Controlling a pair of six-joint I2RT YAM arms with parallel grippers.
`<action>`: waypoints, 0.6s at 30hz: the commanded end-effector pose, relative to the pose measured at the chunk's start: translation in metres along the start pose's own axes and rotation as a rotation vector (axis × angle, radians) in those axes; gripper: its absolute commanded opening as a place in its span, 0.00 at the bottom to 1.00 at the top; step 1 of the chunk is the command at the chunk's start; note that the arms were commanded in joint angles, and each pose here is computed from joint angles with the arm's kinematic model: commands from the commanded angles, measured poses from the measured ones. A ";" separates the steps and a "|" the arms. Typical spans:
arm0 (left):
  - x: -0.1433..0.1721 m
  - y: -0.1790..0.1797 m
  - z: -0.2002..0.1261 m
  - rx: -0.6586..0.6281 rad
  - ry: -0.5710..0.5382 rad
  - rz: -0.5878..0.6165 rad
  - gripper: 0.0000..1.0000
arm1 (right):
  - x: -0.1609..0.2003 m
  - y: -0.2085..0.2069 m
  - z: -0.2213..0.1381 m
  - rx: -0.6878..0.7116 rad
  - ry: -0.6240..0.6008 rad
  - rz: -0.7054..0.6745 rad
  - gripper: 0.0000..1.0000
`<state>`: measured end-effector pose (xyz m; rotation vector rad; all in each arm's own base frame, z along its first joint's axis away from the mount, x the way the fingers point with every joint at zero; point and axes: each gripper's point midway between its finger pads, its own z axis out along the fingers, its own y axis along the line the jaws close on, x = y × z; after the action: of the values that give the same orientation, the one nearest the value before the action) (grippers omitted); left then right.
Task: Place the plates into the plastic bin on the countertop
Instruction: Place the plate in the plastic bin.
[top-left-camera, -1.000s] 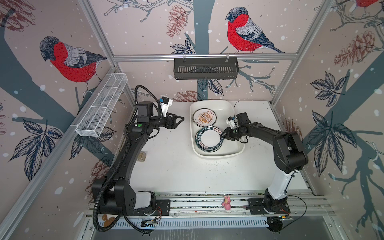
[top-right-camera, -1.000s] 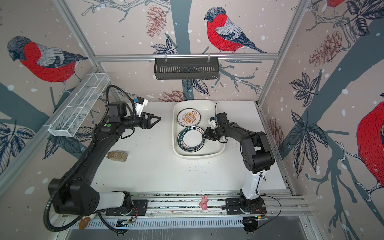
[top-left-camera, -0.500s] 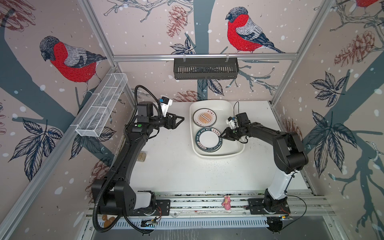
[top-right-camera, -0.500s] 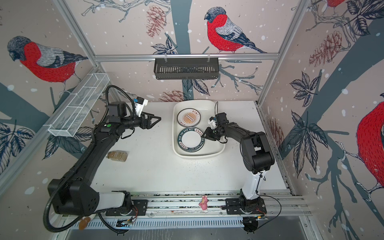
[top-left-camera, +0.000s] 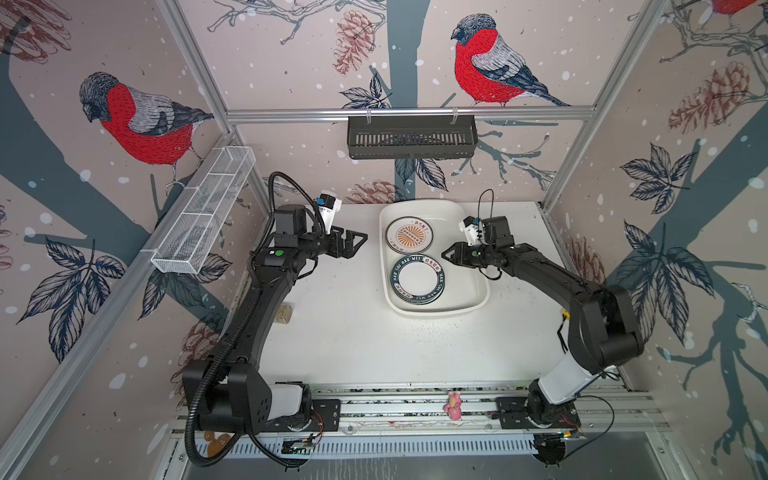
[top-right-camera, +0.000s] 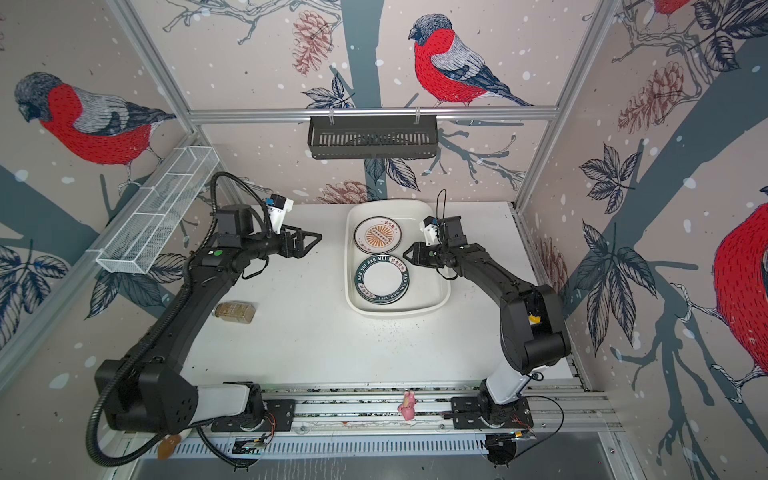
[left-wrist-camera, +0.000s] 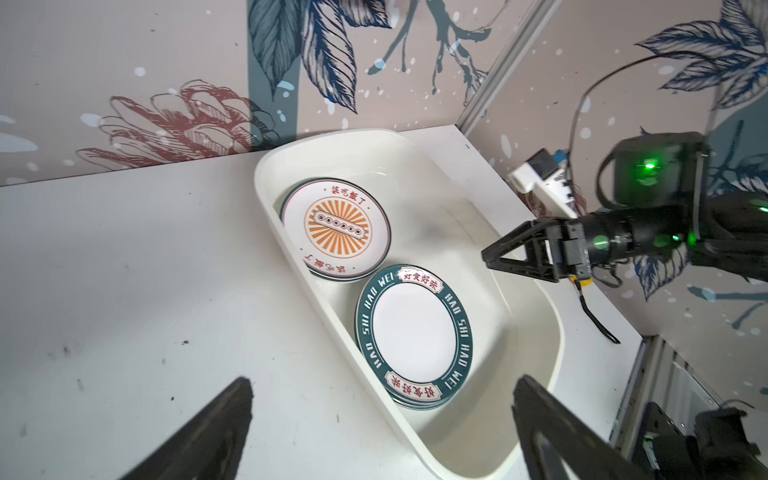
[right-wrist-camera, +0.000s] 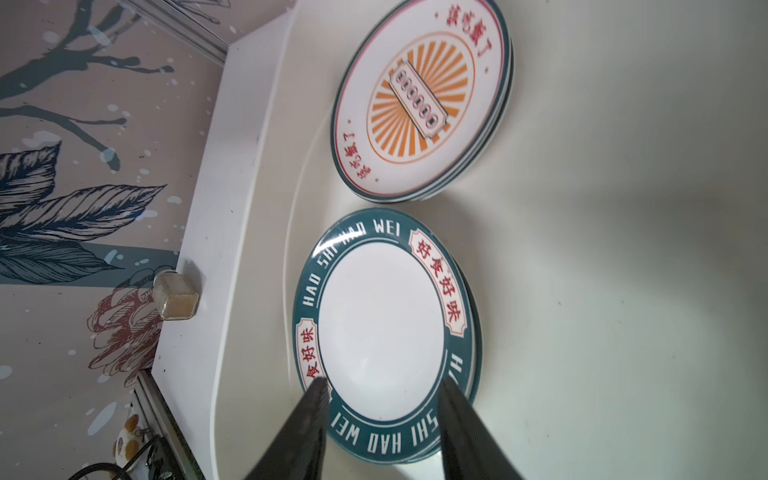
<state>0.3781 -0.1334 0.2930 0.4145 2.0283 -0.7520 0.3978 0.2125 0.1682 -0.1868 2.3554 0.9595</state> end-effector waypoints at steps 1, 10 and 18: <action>-0.018 0.025 -0.006 -0.158 -0.072 -0.012 0.97 | -0.039 0.011 -0.023 0.000 -0.189 -0.053 0.54; -0.018 0.088 -0.020 -0.513 -0.173 -0.013 0.98 | -0.087 -0.053 -0.097 0.111 -0.517 0.036 1.00; 0.025 0.123 -0.012 -0.633 -0.225 0.046 0.98 | -0.091 -0.131 -0.145 0.381 -0.712 0.067 1.00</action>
<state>0.4113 -0.0450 0.2117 0.0262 2.0674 -0.1820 0.4431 0.0345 0.2114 0.3130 1.9270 0.5925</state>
